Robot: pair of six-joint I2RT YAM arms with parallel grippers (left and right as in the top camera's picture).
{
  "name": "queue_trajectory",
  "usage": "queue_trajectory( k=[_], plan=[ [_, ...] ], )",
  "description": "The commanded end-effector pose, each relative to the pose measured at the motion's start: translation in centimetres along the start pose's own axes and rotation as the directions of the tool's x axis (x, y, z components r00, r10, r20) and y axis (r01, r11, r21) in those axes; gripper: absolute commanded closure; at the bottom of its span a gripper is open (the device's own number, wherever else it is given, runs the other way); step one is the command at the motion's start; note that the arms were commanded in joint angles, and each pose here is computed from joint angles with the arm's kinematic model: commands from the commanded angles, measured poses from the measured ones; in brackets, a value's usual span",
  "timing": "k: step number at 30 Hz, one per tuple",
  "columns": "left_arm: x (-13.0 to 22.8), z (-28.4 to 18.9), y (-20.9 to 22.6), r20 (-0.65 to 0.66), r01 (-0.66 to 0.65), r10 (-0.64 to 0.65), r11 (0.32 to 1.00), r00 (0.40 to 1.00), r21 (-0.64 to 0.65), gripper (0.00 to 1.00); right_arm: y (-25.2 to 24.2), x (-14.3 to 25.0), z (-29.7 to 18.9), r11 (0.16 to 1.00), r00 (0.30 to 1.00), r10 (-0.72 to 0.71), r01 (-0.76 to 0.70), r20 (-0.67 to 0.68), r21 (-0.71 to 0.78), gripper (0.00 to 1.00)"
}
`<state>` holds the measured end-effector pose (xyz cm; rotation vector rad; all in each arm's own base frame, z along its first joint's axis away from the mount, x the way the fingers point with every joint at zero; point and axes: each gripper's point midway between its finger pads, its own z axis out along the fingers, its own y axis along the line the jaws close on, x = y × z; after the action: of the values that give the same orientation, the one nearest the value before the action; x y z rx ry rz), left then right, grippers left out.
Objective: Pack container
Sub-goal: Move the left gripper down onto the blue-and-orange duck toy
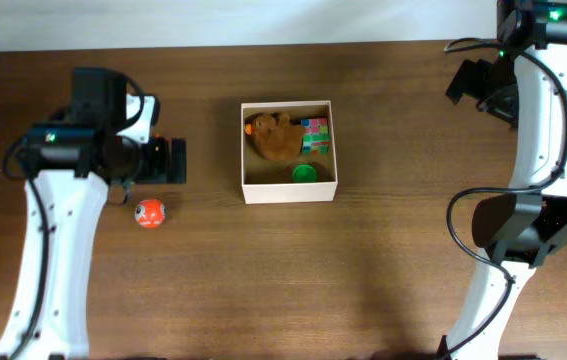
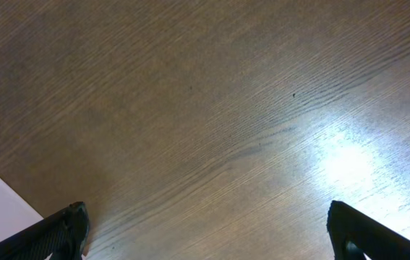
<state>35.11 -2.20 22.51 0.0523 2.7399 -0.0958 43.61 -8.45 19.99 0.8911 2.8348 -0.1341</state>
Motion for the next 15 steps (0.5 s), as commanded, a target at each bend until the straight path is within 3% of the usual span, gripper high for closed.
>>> queue_trajectory(
  k=[1, 15],
  plan=[
    [-1.4, 2.0, 1.0, -0.004, -0.010, 0.010, 0.999, 1.000, -0.041, 0.01, -0.2, 0.0, -1.3, 1.000, 1.000, 0.009, -0.008, 0.026, -0.008, 0.01],
    [-4.1, 13.2, 3.7, -0.057, 0.043, -0.053, 0.986, 0.997, -0.164, 0.01, -0.2, 0.0, -1.3, 1.000, 1.000, 0.009, -0.008, 0.026, -0.008, 0.01]
  ],
)
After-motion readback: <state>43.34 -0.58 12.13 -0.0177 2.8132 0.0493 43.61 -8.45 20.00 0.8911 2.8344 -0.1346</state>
